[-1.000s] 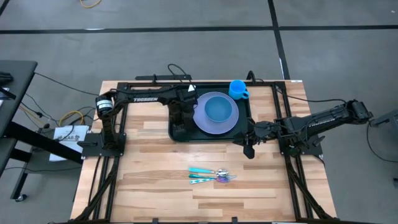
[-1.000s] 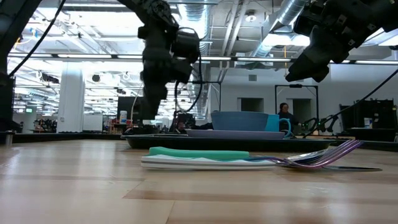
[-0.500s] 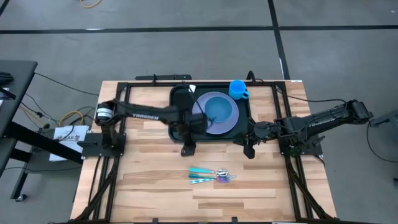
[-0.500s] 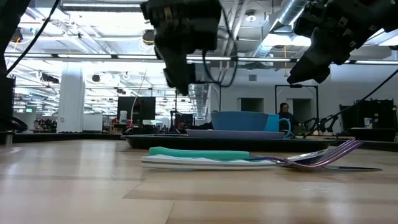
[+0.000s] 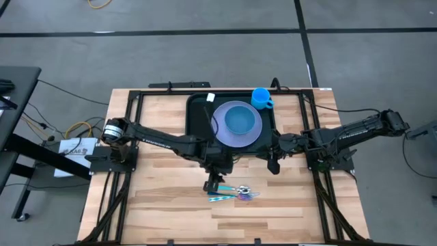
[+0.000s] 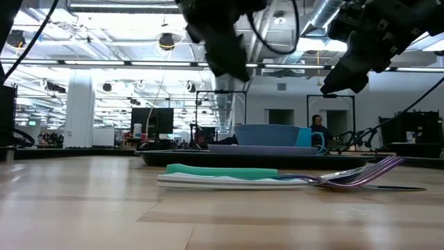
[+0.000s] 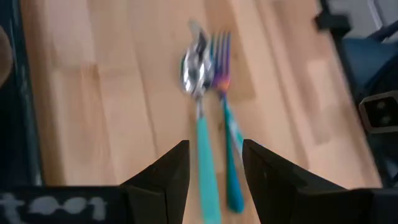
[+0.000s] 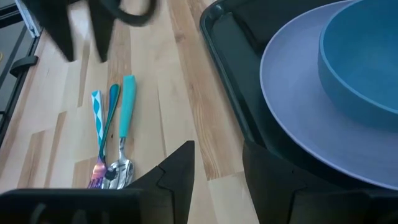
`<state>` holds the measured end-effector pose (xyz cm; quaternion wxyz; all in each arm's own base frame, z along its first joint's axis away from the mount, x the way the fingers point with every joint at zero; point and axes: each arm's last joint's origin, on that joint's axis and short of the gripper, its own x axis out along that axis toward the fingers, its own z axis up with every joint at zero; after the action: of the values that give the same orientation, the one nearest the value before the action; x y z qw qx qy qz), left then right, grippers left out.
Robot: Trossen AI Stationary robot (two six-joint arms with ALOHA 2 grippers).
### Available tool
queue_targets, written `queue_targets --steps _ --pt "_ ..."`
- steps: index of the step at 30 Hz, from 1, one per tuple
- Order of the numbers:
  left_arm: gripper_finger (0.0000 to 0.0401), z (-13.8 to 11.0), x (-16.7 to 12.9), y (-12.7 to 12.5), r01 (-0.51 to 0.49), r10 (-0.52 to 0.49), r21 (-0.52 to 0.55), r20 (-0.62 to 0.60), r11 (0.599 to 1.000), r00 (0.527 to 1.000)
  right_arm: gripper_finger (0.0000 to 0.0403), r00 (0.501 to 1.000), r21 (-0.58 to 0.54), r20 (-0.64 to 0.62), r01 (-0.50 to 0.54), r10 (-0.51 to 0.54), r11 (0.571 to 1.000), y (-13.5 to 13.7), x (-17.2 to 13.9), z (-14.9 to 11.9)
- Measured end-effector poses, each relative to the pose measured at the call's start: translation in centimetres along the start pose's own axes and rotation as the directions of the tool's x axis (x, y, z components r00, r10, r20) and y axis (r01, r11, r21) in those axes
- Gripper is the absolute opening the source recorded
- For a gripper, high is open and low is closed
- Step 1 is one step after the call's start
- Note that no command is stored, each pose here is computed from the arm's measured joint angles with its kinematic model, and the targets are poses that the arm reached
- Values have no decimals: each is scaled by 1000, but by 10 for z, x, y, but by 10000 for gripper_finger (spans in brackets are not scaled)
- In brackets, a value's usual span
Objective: Set up tray
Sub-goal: Put the blue fork on the black napkin on the black tray
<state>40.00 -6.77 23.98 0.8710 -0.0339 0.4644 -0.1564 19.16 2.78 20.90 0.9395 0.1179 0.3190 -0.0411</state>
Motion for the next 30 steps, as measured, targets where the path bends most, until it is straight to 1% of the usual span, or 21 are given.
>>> queue_targets --steps 4,7,13,16,18,22,25,27,30 --pt "135 4 1 -6 15 -15 -1 40 1000 999 127 1000 0 0 0 0 1000 0 0 0" --pt "135 3 13 -4 28 -27 -31 35 999 999 127 1000 0 -1 0 0 1000 0 0 0" --pt "135 -15 59 3 148 -161 -129 -95 981 982 127 1000 -4 -23 8 -8 1000 -1 0 -2" --pt "135 -15 69 5 199 -218 -154 -120 968 969 127 999 -6 -33 12 -12 1000 -1 0 -3" --pt "135 -10 70 5 222 -239 -151 -109 963 965 127 999 -8 -42 15 -15 1000 -1 0 -4" --pt "135 -3 67 3 212 -225 -110 -115 971 968 127 999 -7 -42 15 -15 1000 -2 0 -4" --pt "135 1 59 0 162 -171 -73 -143 984 975 127 999 -6 -32 11 -11 1000 -1 0 -3" --pt "135 7 49 -1 121 -128 -49 -170 991 977 127 1000 -3 -21 7 -7 1000 -1 0 -2" --pt "135 13 24 -3 56 -64 -41 -236 998 970 127 1000 -2 20 -14 14 1000 2 0 2"
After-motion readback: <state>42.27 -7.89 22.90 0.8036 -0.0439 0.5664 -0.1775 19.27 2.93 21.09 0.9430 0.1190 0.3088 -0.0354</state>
